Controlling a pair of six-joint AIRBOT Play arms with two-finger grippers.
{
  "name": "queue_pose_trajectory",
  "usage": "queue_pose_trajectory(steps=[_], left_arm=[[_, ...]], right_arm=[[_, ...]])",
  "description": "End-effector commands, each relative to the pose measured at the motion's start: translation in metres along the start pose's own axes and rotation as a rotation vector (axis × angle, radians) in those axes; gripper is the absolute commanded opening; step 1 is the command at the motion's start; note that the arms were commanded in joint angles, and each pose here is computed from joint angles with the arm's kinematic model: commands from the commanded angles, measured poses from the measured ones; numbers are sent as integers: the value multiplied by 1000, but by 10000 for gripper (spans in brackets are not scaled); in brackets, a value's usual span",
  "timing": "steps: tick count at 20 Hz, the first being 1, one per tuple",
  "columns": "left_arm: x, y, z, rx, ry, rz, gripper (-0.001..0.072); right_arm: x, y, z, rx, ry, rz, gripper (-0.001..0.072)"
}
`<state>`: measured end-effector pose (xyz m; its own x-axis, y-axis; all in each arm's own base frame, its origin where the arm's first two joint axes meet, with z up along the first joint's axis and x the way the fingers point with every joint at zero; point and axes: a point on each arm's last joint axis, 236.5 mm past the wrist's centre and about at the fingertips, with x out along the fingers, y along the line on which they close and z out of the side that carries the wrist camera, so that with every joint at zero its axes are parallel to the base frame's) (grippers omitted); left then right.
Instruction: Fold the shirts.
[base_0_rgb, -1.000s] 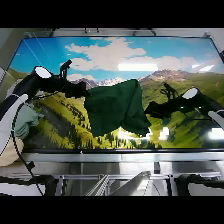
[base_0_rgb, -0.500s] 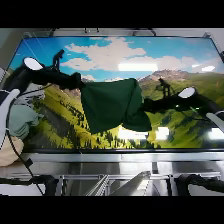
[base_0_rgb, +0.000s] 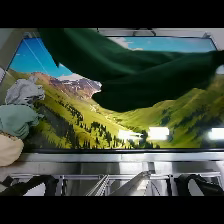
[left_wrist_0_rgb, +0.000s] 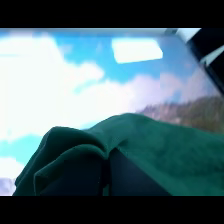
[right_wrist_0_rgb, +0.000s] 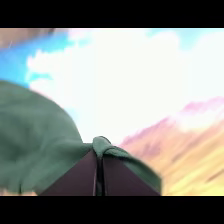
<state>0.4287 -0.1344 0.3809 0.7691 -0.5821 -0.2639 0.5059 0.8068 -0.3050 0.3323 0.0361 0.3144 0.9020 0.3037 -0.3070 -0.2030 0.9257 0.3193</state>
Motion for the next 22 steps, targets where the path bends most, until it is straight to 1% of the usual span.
queue_pose_trajectory(steps=[1,3,5,7,8,10,12,14,15,18,19,20,21,22], left_arm=[[-99,-88,69,197,-237,-39,14],[-144,-120,81,266,-324,-37,14],[-174,-131,81,325,-362,17,14],[-180,-120,73,280,-365,77,13],[-171,-100,62,230,-331,130,13],[-125,-52,21,114,-187,219,13],[-54,-13,-49,40,58,234,13],[16,26,-130,-29,305,249,15],[48,49,-168,-71,407,264,14],[128,116,-262,-202,598,318,16],[148,131,-293,-263,674,311,125],[157,141,-318,-351,762,300,358],[163,141,-334,-450,836,257,462],[171,136,-338,-549,876,180,611]], right_arm=[[-92,28,41,-141,-126,-133,22],[-120,38,59,-171,-188,-179,21],[-141,52,76,-179,-245,-182,22],[-144,56,87,-150,-268,-174,22],[-138,52,90,-119,-260,-171,22],[-106,46,86,-55,-189,-109,21],[-61,38,78,30,-84,-12,22],[-2,15,60,98,50,21,21],[32,-1,45,120,125,16,21],[153,-39,-27,157,353,-9,22],[190,-55,-48,161,385,-35,25],[220,-70,-69,190,418,-49,91],[242,-75,-90,260,466,-25,376],[253,-76,-101,319,497,7,513]])
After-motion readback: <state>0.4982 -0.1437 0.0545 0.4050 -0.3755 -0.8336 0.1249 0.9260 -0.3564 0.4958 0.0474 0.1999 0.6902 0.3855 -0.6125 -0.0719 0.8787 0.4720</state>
